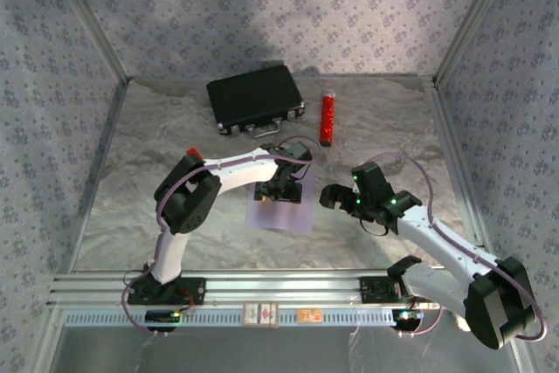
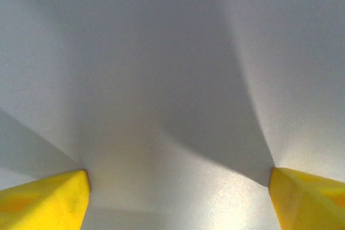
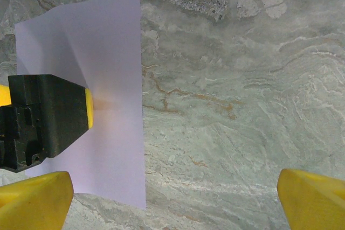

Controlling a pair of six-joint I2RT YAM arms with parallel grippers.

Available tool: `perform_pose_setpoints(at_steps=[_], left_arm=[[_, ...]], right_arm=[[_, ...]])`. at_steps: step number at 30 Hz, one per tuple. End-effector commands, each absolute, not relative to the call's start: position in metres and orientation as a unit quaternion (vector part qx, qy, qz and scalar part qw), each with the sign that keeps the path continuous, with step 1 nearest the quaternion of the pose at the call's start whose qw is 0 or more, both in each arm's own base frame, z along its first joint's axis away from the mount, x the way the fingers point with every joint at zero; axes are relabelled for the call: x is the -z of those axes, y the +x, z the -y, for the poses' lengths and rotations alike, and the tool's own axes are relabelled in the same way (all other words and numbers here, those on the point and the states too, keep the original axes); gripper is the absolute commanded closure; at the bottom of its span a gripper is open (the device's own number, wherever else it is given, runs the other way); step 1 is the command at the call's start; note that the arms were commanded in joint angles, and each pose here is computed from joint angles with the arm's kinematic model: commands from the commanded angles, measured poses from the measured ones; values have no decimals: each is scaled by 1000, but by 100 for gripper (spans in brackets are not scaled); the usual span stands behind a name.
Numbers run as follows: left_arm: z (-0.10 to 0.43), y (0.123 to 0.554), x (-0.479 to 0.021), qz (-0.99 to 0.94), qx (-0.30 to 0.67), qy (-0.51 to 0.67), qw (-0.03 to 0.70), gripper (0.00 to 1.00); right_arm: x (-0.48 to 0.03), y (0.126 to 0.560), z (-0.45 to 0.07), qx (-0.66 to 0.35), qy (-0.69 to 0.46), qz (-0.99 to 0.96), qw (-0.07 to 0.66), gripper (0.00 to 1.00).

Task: Fold a paper plane with a square sheet of paper (pick it up from the middle)
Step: First fold the square sheet of paper in half at the center of the table.

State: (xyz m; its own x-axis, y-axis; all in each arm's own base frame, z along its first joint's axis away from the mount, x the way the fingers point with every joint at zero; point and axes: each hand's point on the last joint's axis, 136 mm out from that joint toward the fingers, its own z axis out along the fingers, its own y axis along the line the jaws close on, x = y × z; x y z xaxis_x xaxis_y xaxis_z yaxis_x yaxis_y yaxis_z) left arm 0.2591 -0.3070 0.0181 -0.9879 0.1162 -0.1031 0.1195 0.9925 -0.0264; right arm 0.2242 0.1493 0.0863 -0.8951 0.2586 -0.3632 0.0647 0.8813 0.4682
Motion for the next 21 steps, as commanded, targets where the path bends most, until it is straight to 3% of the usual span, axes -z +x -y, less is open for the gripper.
perform_pose_setpoints(at_steps=[1, 7, 17, 21], left_arm=[[297, 241, 10, -998, -7, 65, 13, 16], [304, 247, -5, -995, 2, 98, 33, 25], [320, 255, -33, -988, 58, 115, 85, 52], [326, 258, -44, -985, 87, 107, 107, 54]], right_arm=[[-91, 226, -147, -224, 94, -946, 216, 1], [-96, 231, -130, -196, 138, -940, 243, 1], [-117, 235, -122, -233, 161, -906, 316, 1], [-118, 235, -113, -224, 175, -900, 332, 1]])
